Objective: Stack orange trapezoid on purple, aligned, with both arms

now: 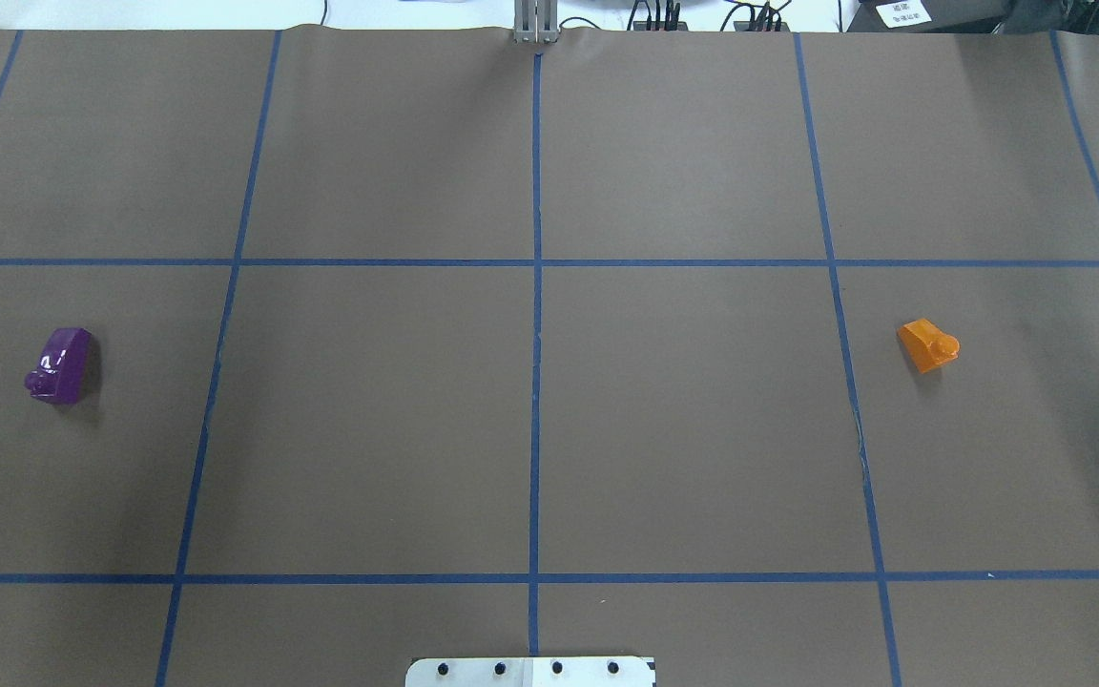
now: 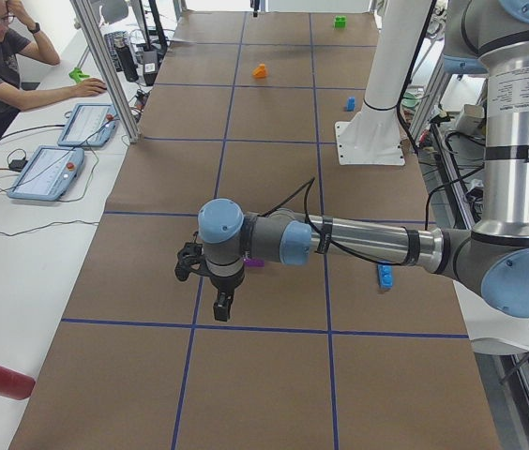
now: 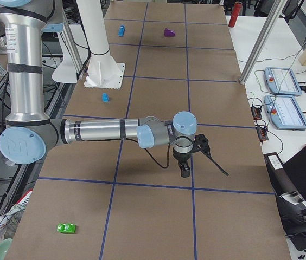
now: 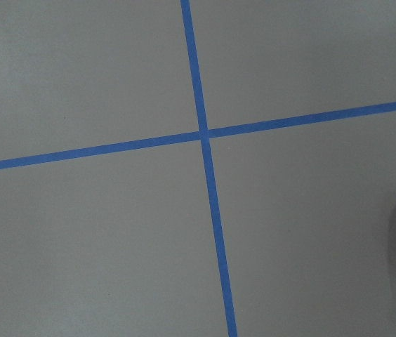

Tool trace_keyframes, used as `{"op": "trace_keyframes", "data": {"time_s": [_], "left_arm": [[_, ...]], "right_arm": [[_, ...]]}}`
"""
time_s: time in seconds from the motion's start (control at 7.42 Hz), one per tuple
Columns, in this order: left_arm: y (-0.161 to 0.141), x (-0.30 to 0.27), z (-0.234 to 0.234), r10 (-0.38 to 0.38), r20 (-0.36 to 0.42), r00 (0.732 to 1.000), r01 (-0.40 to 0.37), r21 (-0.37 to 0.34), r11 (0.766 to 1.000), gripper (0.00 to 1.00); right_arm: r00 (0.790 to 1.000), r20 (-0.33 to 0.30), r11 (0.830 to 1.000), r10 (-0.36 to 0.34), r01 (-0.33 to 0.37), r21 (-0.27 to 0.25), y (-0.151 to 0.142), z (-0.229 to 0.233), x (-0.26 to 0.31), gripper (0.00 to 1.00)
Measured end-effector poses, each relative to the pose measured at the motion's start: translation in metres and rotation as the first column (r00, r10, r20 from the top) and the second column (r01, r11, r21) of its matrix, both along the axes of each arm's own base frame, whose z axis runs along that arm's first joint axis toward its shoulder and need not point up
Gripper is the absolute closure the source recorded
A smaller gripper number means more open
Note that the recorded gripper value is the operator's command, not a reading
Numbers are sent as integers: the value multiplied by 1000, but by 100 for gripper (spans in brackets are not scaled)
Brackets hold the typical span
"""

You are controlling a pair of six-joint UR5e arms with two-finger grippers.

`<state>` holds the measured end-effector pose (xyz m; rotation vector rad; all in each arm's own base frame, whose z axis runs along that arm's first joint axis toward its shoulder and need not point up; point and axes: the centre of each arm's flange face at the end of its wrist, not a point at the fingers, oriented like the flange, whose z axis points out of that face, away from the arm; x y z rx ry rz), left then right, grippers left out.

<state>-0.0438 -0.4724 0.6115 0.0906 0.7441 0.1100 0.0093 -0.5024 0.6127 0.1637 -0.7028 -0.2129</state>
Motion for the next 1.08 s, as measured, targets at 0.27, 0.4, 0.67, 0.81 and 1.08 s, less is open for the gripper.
{"op": "trace_keyframes", "data": {"time_s": [0.27, 0.4, 0.67, 0.81, 1.08], "left_arm": [[0, 1, 9, 2, 1, 1000, -2, -18, 1000, 0], [0, 3, 13, 4, 1, 1000, -4, -25, 1000, 0], [0, 6, 18, 11, 0, 1000, -11, -37, 999, 0], [1, 7, 19, 13, -6, 1000, -13, -38, 999, 0], [4, 12, 20, 16, -42, 999, -18, -51, 999, 0]], "right_arm": [[1000, 0, 1000, -1, 1, -6, 0, 3, -1, 0], [1000, -1, 1000, -1, 1, -9, 0, 4, -1, 0], [1000, -1, 1000, -1, 1, -16, 1, 7, -1, 0], [1000, -3, 1000, -1, 1, -21, 1, 10, -1, 0], [1000, 1, 999, -2, 2, -36, 2, 17, -1, 0]]}}
